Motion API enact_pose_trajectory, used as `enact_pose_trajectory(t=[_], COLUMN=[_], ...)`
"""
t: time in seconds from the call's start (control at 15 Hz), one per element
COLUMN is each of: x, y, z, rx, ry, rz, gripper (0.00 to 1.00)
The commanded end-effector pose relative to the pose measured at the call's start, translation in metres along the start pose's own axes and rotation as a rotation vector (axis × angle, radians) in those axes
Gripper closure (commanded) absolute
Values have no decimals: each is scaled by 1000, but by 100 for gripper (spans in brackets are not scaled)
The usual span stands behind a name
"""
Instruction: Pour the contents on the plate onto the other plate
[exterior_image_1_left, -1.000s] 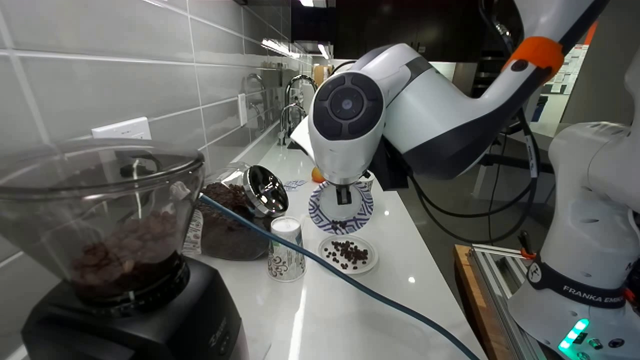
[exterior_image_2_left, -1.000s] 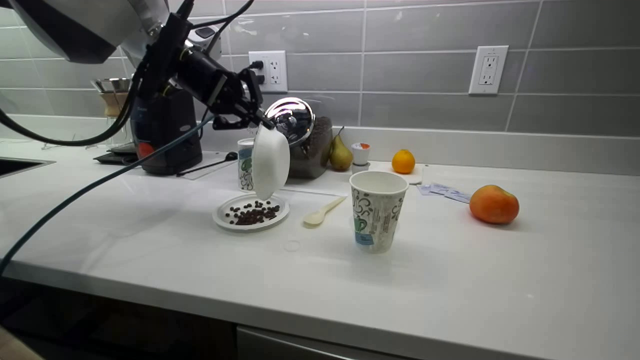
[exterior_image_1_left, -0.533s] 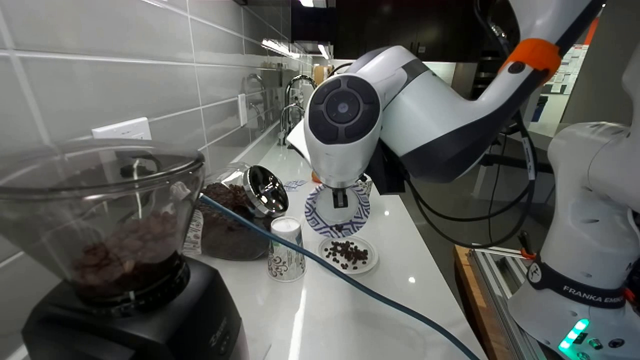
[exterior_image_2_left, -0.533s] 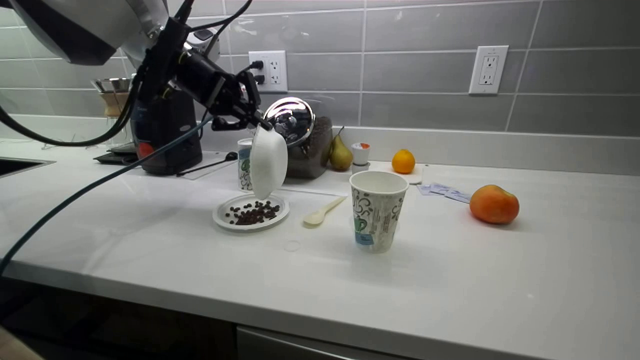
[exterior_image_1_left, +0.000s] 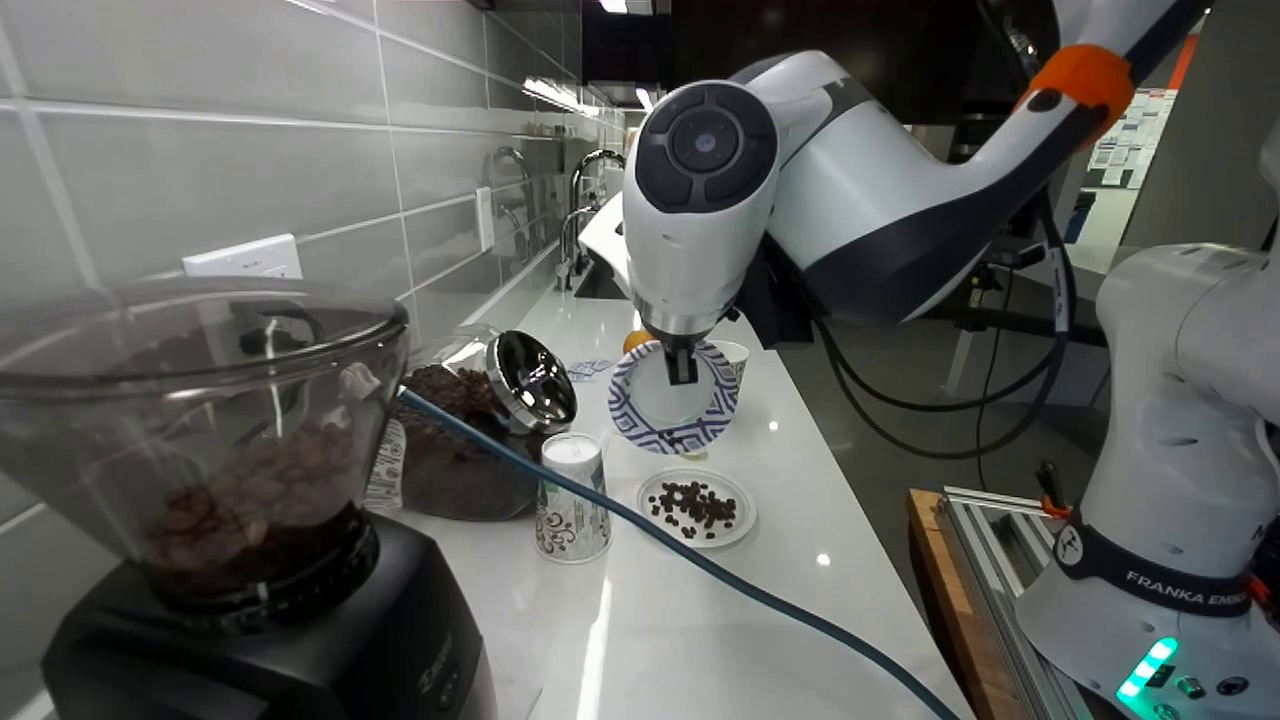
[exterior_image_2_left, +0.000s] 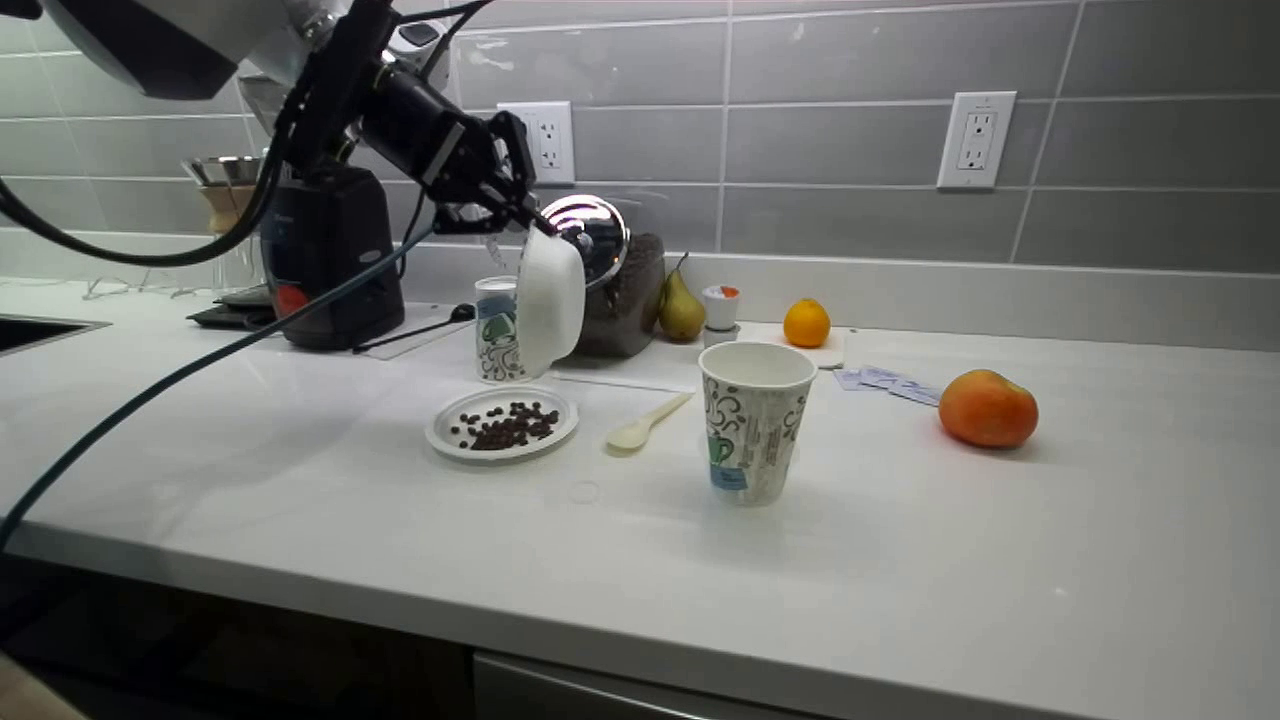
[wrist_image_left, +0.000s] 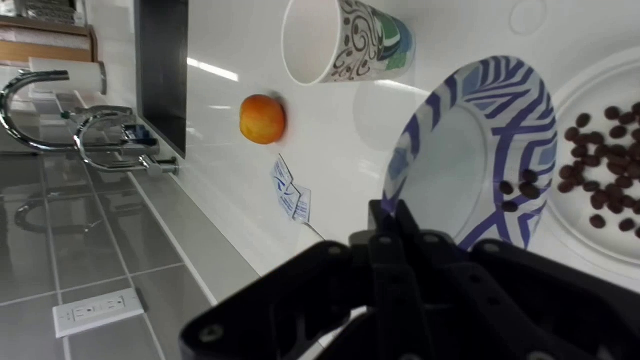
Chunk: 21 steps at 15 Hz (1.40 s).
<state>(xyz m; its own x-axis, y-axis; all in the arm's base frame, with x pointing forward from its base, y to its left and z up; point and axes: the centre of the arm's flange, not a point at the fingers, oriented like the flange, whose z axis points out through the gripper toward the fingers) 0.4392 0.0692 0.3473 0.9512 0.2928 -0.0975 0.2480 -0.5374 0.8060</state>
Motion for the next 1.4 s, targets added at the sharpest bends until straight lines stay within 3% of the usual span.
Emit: enact_pose_trajectory(t=[0.0, 0.4, 0.73, 1.13, 1.33], x=[-10, -8, 0, 2, -3], y=[-9, -25, -33, -42, -37], z=[-10, -23, -26, -23, -28], rx=[-101, -212, -298, -268, -174], ry=[-56, -77, -32, -18, 6], rz=[-17, -54, -31, 7, -35], gripper=[99, 99, 99, 99, 99])
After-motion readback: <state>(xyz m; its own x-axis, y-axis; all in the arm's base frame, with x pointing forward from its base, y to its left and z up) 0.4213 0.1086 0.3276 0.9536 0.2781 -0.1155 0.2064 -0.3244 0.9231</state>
